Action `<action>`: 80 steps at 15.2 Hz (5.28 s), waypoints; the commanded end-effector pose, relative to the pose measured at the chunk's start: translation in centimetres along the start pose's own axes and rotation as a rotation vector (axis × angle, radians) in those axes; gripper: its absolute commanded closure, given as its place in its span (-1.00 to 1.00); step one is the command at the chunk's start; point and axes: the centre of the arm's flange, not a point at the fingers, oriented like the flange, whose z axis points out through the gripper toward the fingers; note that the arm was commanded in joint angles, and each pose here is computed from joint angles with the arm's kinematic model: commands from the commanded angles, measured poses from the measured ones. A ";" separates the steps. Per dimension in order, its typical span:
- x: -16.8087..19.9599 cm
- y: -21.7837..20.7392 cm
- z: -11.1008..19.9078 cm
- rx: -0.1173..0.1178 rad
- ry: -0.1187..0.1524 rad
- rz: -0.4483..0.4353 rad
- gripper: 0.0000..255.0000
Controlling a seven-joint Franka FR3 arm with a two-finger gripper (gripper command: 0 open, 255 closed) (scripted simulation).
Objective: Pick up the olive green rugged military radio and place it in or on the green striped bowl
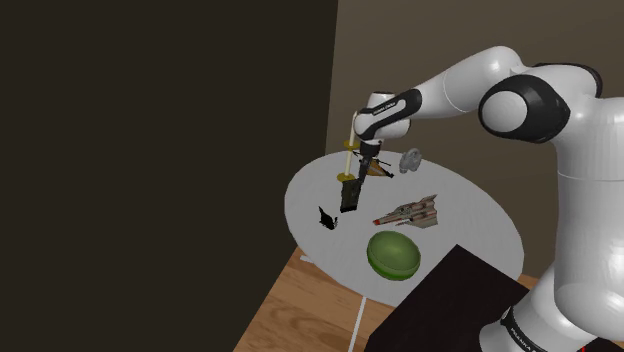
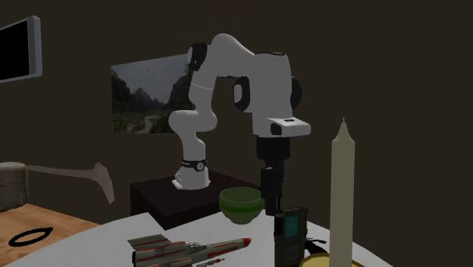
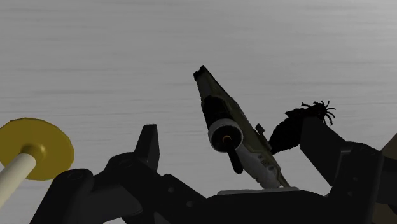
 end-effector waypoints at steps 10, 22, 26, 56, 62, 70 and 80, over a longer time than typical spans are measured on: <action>0.0 0.0 1.9 0.000 0.000 -0.001 -1.00; 0.0 -0.1 0.9 0.000 0.000 -0.001 1.00; 0.1 -0.2 -1.2 0.000 0.000 -0.001 1.00; -2.0 -3.8 -15.9 0.000 0.000 -0.001 1.00; -7.1 -9.7 -17.3 0.000 0.000 -0.001 1.00; -13.8 -17.6 -19.3 0.000 0.000 -0.001 1.00; -19.5 -24.2 -19.3 0.000 0.000 -0.001 1.00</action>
